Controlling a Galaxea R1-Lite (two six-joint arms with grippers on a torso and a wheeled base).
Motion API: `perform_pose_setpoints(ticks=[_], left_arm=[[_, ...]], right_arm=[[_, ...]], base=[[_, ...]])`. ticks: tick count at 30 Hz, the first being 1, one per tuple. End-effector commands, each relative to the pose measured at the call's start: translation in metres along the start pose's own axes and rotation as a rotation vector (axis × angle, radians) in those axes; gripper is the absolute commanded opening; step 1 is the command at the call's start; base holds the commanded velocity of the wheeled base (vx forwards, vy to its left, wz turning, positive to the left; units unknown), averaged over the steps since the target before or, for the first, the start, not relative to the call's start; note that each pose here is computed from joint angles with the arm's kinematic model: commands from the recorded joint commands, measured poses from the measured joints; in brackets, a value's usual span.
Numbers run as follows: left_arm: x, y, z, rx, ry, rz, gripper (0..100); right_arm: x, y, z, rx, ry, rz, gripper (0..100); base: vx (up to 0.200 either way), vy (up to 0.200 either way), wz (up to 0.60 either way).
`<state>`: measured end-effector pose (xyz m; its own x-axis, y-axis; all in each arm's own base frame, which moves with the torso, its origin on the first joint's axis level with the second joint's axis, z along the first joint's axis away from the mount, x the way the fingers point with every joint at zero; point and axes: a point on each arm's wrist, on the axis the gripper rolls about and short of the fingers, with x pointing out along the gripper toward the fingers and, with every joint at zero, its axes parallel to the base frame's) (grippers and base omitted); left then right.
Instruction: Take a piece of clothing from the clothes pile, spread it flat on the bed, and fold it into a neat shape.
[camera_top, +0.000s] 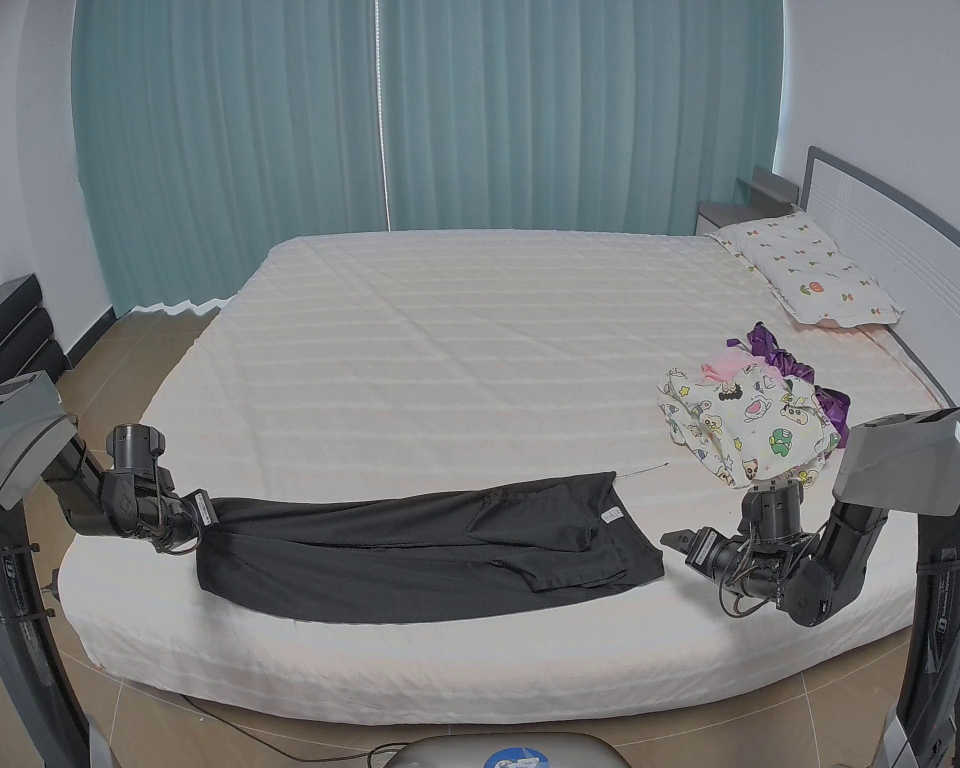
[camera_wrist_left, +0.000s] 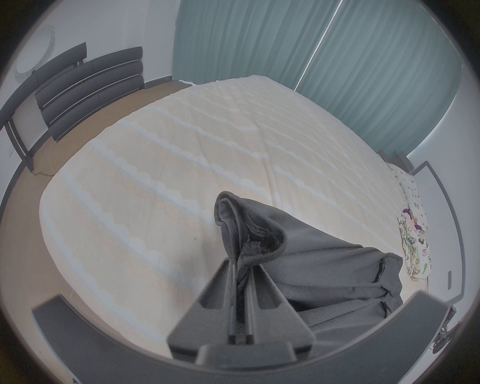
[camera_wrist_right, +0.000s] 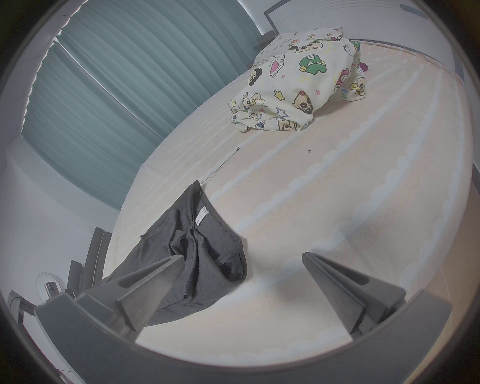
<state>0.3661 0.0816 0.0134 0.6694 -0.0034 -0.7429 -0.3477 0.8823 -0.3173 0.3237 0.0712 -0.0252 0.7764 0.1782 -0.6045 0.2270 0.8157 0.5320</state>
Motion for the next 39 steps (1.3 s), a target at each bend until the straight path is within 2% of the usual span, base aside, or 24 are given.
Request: perform_pose_setpoints(ticks=[1, 18, 22, 28, 34, 39], left_arm=[[-0.001, 0.0, 0.0, -0.001, -0.002, 0.001, 0], [0.0, -0.005, 0.009, -0.007, -0.039, -0.006, 0], [0.002, -0.02, 0.009, 0.0, -0.06, 0.026, 0], [-0.004, -0.051, 0.001, 0.044, -0.04, -0.009, 0], [-0.01, -0.079, -0.002, 0.035, -0.045, -0.028, 0], [-0.02, -0.1, -0.008, 0.072, -0.042, -0.046, 0]], right_arm=[[0.0, 0.0, 0.0, 0.0, -0.001, 0.001, 100], [-0.001, 0.001, 0.001, -0.001, -0.004, 0.005, 100], [-0.001, 0.002, 0.001, -0.001, -0.005, 0.006, 100], [-0.001, 0.002, 0.001, -0.001, -0.006, 0.007, 100], [-0.001, 0.002, 0.001, -0.003, -0.005, 0.006, 100], [-0.002, 0.002, 0.001, -0.003, -0.014, 0.015, 100]], base=[[0.0, 0.0, 0.0], [0.0, 0.0, 0.0], [0.0, 0.0, 0.0], [0.0, 0.0, 0.0], [0.0, -0.2, 0.0], [0.0, -0.2, 0.0]])
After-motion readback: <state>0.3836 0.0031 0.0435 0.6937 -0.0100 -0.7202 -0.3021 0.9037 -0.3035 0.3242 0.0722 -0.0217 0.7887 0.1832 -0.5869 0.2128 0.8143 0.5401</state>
